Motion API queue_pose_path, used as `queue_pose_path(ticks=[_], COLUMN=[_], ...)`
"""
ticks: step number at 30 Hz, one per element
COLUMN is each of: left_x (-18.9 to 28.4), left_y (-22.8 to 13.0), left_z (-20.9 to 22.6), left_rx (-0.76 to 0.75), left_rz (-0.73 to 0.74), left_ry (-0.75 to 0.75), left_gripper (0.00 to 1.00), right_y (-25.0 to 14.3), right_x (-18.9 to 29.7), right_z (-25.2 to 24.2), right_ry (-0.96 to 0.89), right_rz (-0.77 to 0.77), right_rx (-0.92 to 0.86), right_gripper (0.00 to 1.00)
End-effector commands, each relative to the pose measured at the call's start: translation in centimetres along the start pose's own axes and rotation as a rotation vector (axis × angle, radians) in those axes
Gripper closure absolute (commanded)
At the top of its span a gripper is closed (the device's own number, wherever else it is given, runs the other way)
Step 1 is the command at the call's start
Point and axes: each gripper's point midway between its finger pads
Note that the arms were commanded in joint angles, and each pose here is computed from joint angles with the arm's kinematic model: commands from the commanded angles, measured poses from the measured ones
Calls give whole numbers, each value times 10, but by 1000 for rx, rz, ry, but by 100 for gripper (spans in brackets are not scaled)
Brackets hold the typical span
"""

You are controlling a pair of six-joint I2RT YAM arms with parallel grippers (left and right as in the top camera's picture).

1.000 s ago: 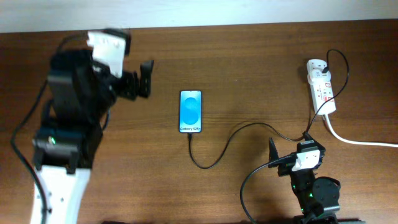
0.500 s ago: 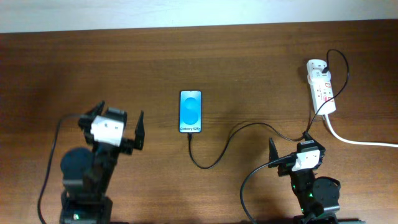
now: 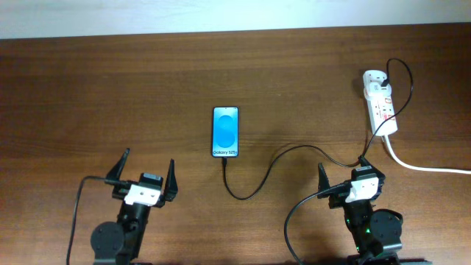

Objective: Plug charger to phone and switch on socket

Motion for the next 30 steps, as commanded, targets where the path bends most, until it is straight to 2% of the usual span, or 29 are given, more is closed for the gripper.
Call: queue_pose_path(ticks=[1, 6, 15, 30], left_x=[4, 6, 12, 12], left_y=[-12, -29, -56, -56], left_z=[3, 4, -6, -7], left_rx=[-32, -34, -17, -11], left_rz=[-8, 12, 118, 117], left_ry=[43, 81, 44, 42], left_gripper=[1, 1, 1, 1], right_y=[-1, -1, -1, -1], right_x=[0, 0, 0, 0], right_z=[3, 3, 3, 3], right_ry=[14, 14, 14, 14], right_rz=[-4, -3, -3, -3], right_rx=[-1, -1, -1, -1], right_gripper=[2, 2, 2, 2])
Point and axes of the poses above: each gripper's point midway between its finger pads, its own x axis back along the fingers, its own z axis along the line the jaws close on, y = z × x, and after that the axes turned 2 degrees about x, right-handed
